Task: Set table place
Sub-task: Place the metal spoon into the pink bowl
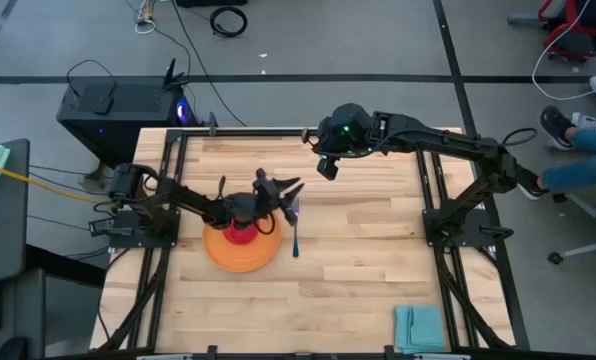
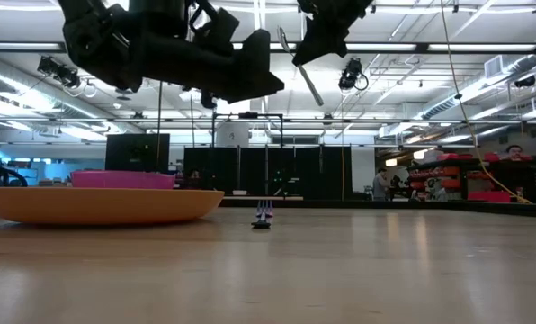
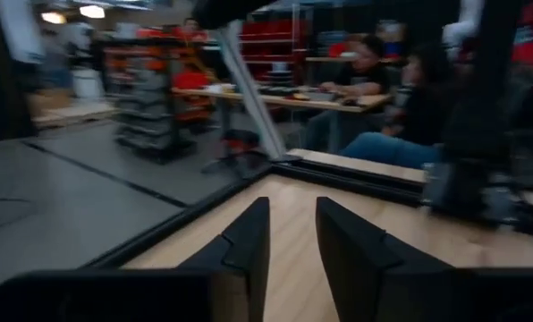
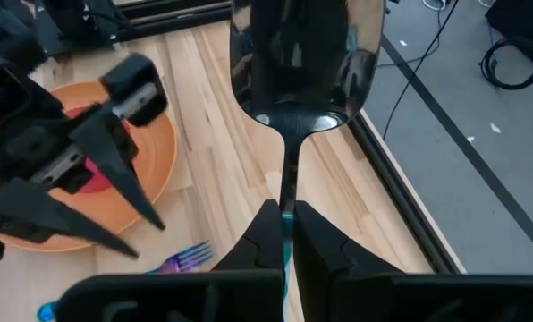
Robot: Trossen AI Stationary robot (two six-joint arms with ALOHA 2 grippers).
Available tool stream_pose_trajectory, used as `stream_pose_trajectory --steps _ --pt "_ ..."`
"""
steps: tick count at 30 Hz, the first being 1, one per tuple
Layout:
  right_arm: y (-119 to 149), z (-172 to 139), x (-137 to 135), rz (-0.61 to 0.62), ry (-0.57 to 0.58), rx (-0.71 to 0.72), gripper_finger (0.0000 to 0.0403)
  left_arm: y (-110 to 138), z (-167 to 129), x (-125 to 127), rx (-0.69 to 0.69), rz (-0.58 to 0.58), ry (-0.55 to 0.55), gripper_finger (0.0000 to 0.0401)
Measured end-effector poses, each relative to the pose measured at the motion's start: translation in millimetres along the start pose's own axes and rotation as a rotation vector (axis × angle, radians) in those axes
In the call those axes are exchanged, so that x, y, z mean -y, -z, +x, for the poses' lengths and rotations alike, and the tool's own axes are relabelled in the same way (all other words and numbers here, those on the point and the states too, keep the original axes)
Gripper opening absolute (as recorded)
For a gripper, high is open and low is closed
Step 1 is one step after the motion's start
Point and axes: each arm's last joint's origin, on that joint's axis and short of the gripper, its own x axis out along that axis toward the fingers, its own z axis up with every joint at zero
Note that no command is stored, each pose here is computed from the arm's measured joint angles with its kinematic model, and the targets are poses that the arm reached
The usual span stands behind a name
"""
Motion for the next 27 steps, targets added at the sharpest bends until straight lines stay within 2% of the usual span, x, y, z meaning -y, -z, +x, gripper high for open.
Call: stream_pose_trajectory --steps 7,9,13,21,27 --pt "0.1 -0.3 -4.6 -0.011 -0.011 0.002 0.0009 -2.5 15.2 -18.9 0.011 -0.142 -0.038 0.0128" --pt "-0.4 -0.3 -6.5 -0.016 -0.015 0.008 0.0009 -6.7 20.6 -19.1 0.015 -0.167 -0.010 0.0130" --pt "-3.1 -0.9 -11.1 -0.024 -0.026 0.038 0.0009 -18.4 31.3 -12.5 0.021 -0.131 0.067 0.0128" --pt "-3.7 -1.0 -11.3 -0.031 -0.027 0.045 0.0009 -35.6 46.9 -2.1 -0.012 -0.099 0.068 0.0119" --pt "-3.9 -1.0 -11.6 -0.044 -0.027 0.047 0.0009 -40.3 51.8 -5.2 -0.002 -0.103 0.054 0.0127"
